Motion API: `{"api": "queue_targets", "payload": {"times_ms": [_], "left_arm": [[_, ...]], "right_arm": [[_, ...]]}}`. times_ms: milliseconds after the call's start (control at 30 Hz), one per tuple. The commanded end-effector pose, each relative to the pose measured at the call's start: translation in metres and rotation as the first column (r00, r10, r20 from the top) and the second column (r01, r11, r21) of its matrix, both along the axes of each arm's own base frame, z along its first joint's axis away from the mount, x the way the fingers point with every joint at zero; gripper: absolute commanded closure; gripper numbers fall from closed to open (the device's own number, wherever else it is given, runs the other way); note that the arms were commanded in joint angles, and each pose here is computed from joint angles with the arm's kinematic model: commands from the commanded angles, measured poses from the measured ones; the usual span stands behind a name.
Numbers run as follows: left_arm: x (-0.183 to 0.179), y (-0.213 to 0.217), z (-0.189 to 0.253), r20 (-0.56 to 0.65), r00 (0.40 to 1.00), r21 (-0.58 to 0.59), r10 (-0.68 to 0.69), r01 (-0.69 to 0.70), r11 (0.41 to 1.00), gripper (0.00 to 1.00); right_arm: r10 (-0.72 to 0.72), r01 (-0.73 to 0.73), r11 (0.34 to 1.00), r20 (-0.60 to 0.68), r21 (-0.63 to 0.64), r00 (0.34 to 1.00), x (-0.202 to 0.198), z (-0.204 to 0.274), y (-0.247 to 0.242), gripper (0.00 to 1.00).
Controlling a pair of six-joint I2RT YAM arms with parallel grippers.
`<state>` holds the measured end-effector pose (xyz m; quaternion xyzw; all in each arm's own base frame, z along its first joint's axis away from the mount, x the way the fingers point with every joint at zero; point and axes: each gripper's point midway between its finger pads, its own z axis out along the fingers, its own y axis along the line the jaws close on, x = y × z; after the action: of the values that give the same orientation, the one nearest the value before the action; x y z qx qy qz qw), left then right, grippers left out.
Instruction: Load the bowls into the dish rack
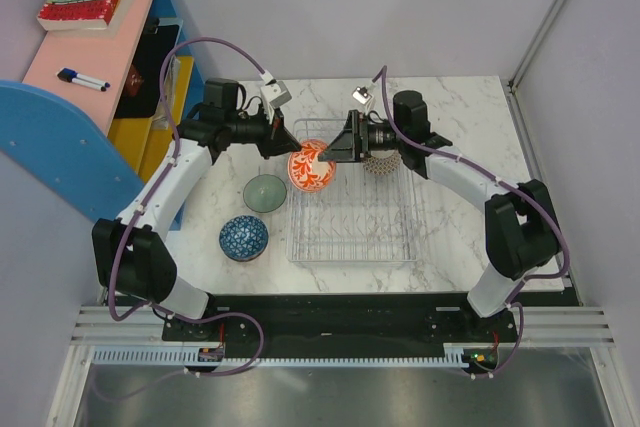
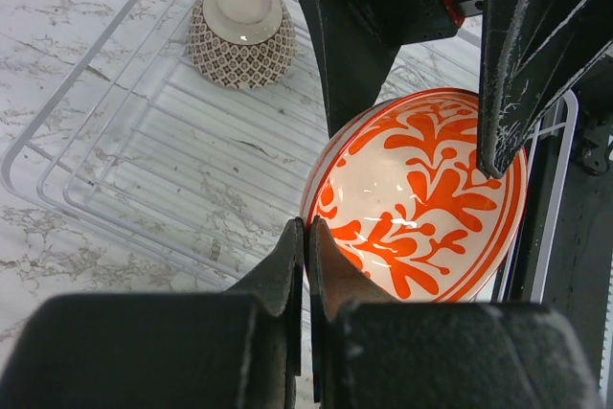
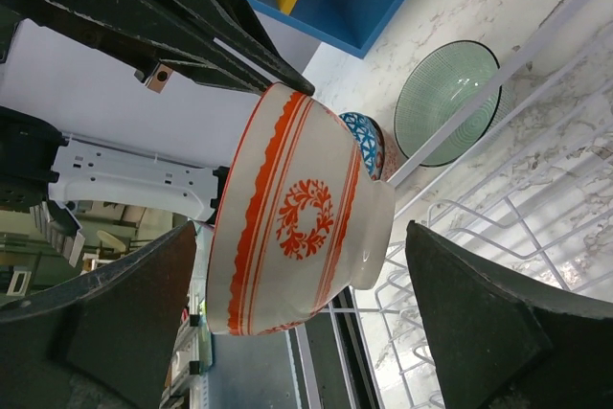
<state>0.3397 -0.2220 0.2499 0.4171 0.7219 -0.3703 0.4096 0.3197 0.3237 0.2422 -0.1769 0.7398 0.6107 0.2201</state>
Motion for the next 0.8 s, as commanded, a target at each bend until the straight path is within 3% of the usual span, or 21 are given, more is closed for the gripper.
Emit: {"api": "queue_targets", "payload": {"times_ms": [0,200,500,667,767], "left_arm": [[0.001,-0.011,0.033,0.084,0.995,-0.062,-0.052,0.057,0.996,0.98],[0.003,-0.011,0.032,0.085,0.995,-0.058,-0.047,0.052,0.997,0.98],[0.003,-0.011,0.027,0.08,0.996,-0.051,-0.048,0.052,0.997,0.98],[0.003,-0.012,0.027,0.082,0.995,-0.049,-0.049,0.053,0.997,0.98],[0.004,-0.011,0.026,0.082,0.995,-0.047,-0.048,0.052,0.998,0.98]], "right_arm": [[0.031,-0.032,0.998,0.02,0.05,0.999,-0.002,0.005,0.002,0.02],[0.04,-0.041,0.998,0.012,0.04,0.999,-0.006,-0.001,0.002,0.06],[0.076,-0.077,0.996,0.013,0.048,0.997,-0.012,0.0,0.001,0.24],[0.1,-0.1,0.992,0.01,0.074,0.995,-0.015,0.002,0.002,0.41],[0.118,-0.117,0.986,0.002,0.118,0.993,-0.019,0.008,0.003,0.61]]}}
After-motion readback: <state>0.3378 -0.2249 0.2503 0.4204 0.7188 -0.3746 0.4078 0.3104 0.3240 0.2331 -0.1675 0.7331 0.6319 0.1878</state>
